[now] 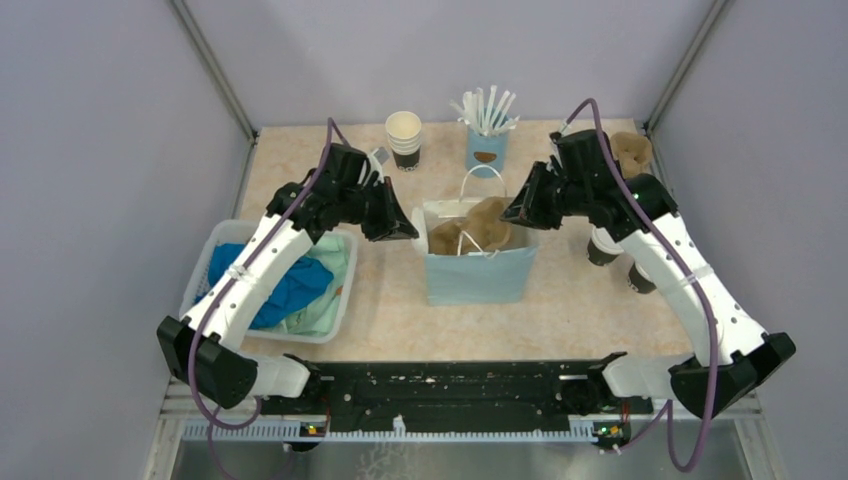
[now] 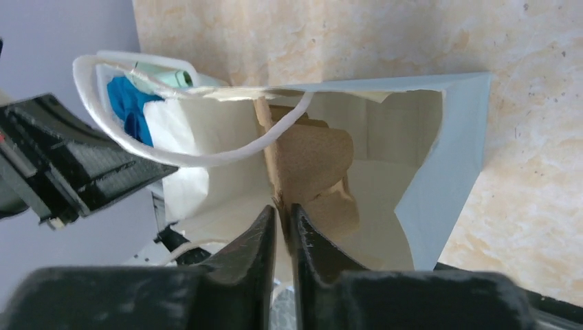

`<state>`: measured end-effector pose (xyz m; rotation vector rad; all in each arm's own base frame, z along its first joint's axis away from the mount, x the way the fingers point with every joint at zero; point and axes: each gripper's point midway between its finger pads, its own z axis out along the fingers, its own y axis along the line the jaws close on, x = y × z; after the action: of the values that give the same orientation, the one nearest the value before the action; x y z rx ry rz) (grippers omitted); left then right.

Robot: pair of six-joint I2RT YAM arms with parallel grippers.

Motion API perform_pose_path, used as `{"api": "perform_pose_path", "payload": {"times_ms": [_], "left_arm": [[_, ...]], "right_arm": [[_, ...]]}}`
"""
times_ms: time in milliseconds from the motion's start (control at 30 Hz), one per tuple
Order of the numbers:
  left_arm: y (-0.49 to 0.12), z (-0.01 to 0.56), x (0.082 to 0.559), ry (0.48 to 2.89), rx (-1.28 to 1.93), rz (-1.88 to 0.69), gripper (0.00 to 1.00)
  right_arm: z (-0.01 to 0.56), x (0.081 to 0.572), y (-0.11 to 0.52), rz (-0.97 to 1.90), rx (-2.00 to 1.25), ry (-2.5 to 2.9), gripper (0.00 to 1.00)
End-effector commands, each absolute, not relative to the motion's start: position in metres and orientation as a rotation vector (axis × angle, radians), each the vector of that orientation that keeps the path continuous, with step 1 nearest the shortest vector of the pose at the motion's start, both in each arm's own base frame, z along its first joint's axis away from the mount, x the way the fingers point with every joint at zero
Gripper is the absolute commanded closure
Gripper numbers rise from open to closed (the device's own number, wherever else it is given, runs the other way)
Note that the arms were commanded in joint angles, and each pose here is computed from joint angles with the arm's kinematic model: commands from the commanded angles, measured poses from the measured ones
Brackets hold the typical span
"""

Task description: Pack the takeout coffee

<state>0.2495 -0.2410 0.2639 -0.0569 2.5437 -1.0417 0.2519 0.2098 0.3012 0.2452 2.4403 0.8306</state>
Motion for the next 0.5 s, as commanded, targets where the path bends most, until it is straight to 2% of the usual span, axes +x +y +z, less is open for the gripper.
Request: {"api": "perform_pose_path", "payload": {"times_ms": [0,33,100,133,233,367,467], "left_arm": [[-0.241,0.275,0.25,2.479,-0.04,-1.048,1.0],[-0.24,0.275,0.25,2.477,-0.04,-1.042,1.0],[-0.24,0.275,0.251,2.474,-0.042,-1.038,1.0],[-0.24,0.275,0.251,2.474,-0.043,-1.042,0.96],[-0.243,0.278,0.252,2.469,-0.03,-1.062,0.88],[-0.242,0.28,0.255,2.463,-0.015,-1.039,0.79],[-0.244,0.276,0.256,2.483,0.005,-1.038,0.8]], "right_arm": [[0.299,0.256,0.193,0.71,0.179,2.425,0.74],[0.299,0.253,0.178,0.592,0.143,2.456,0.65],[0.319,0.248,0.161,0.495,0.084,2.431,0.53],[0.333,0.245,0.156,0.486,0.073,2.402,0.49],[0.352,0.236,0.151,0.488,0.037,2.39,0.47],[0.345,0.236,0.131,0.362,0.012,2.366,0.43],[0.335,0.236,0.128,0.325,-0.023,2.381,0.41]]}}
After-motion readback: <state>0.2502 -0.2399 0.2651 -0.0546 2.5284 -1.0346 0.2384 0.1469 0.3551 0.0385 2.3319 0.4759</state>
